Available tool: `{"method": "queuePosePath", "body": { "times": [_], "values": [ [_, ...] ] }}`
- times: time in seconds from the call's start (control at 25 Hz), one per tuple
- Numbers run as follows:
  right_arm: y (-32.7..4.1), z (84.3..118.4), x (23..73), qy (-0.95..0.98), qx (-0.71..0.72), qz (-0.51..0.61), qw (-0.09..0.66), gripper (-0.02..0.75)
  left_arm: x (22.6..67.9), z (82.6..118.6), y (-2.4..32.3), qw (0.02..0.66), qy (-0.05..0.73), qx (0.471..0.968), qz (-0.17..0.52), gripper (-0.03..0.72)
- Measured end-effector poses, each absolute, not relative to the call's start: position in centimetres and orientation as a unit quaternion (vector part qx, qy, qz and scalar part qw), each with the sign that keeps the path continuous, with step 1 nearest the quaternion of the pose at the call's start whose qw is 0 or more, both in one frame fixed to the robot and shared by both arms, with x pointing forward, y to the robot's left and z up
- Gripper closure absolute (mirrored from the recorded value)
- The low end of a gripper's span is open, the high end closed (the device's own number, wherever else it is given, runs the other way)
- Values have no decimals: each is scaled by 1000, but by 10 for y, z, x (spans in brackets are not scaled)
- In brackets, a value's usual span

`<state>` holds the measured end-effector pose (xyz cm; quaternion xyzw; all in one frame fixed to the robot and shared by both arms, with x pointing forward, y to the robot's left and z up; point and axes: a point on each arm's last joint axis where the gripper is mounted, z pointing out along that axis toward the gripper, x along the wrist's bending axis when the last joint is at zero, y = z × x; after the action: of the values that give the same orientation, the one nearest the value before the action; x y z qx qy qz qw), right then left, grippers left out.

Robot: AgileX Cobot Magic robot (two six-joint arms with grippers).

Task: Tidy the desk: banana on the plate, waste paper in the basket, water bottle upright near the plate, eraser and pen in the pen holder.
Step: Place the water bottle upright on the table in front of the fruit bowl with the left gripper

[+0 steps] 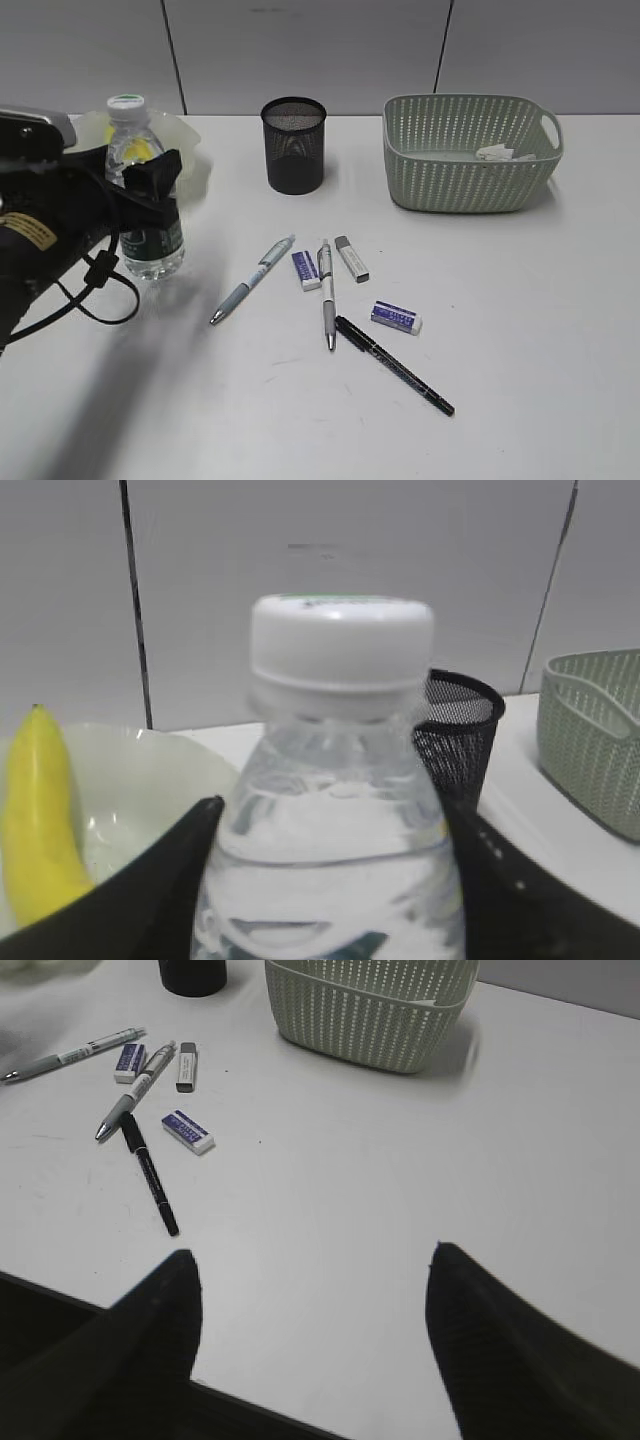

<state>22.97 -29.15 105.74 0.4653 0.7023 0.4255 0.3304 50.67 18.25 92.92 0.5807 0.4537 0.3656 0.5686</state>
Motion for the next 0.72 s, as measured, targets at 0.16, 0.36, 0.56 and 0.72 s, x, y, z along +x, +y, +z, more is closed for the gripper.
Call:
{"method": "queuePosePath", "body": {
  "times": [0.16, 0.36, 0.56, 0.72],
  "values": [
    [-292, 1057, 230, 702, 465, 425, 330, 186, 508, 909, 182, 550, 468, 596, 351, 218],
    [-292, 1057, 230, 702, 465, 425, 330, 186, 509, 898, 181, 542, 473, 601, 347, 218],
    [-292, 1057, 230, 702, 465, 425, 330, 186, 509, 897, 182, 542, 474, 601, 347, 218],
    [-292, 1057, 230, 702, 466, 426, 330, 186, 509, 897, 182, 542, 475, 600, 347, 218]
  ]
}}
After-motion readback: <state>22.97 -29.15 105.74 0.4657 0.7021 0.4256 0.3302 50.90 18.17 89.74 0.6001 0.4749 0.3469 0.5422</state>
